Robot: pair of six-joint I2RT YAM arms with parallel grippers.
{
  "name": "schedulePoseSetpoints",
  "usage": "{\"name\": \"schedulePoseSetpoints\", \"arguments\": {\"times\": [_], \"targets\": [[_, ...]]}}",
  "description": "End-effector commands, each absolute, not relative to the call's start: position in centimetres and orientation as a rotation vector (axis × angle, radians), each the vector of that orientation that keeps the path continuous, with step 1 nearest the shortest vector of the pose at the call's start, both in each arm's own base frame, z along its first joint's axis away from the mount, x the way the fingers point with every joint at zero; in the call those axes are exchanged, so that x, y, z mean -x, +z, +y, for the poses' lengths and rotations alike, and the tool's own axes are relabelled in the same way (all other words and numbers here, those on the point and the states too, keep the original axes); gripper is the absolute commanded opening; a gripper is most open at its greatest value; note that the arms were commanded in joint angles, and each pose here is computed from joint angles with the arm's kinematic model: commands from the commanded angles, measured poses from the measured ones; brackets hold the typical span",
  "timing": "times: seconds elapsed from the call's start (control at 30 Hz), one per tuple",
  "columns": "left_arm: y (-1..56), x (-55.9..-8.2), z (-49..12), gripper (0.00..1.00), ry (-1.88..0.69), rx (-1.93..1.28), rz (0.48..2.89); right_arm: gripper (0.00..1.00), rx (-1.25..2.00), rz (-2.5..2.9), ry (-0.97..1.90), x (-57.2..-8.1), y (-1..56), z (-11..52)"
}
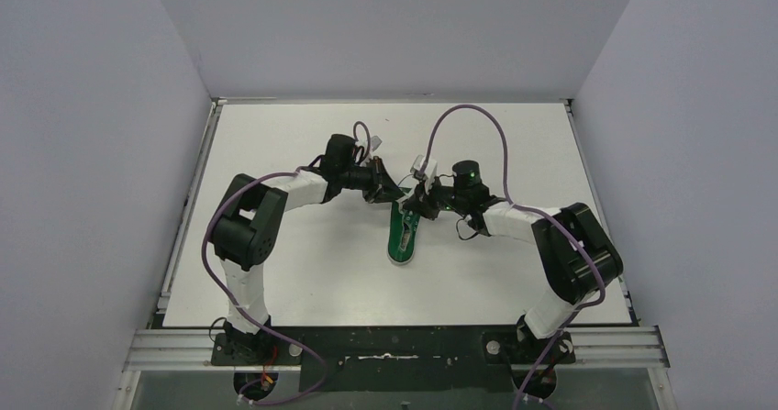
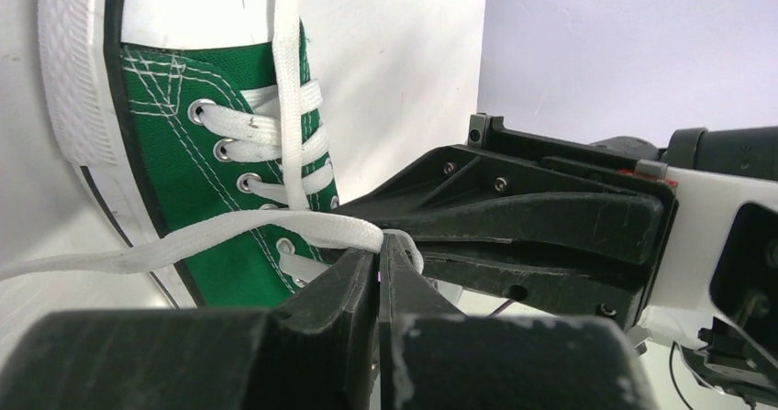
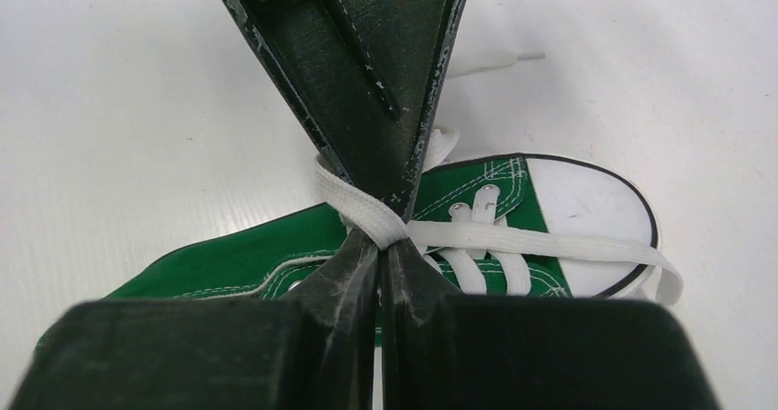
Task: Tie the shoes
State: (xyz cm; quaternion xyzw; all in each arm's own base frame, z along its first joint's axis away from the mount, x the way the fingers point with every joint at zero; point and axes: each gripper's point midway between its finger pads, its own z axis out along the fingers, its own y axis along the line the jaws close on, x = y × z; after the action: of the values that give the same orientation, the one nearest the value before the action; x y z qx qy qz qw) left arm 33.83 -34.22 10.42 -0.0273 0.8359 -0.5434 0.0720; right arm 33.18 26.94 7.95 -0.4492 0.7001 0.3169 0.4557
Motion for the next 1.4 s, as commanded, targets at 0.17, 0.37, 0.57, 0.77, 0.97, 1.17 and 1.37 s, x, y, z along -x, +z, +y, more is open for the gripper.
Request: {"name": "schedulePoseSetpoints", "arguments": {"times": [0.17,0.37,0.57,0.77,0.97,1.17,1.37], "targets": [[12.8,-34.6,-33.6,0.0,-1.601,-0.116,2.44,0.0,0.924,1.733,1.079,-33.6,12.8,26.3],[12.5,-35.4,-33.7,0.01,-1.593,-0.136,2.442,0.0,0.786,1.844,1.348,-32.9,13.8,27.6],[12.7,-35.6,-33.3,0.07,-1.577,-0.156,2.428,0.0,0.6,1.972,1.523,-33.3,13.5,28.1],[12.0,-35.5,-29.5,0.24,-1.33,-0.272,2.475,0.0,0.463,2.02,1.598,-34.0,13.7,27.4],[12.8,-33.8,-26.2,0.55,-1.067,-0.38,2.47,0.0,0.406,2.046,1.63,-34.3,14.1,27.4],[16.2,-30.3,-29.6,0.58,-1.101,-0.658,2.071,0.0,0.395,2.037,1.67,-34.3,14.5,27.5],[14.8,-31.1,-33.7,0.4,-1.133,-0.786,1.909,0.0,0.382,2.009,1.7,-34.7,14.9,27.4]]}}
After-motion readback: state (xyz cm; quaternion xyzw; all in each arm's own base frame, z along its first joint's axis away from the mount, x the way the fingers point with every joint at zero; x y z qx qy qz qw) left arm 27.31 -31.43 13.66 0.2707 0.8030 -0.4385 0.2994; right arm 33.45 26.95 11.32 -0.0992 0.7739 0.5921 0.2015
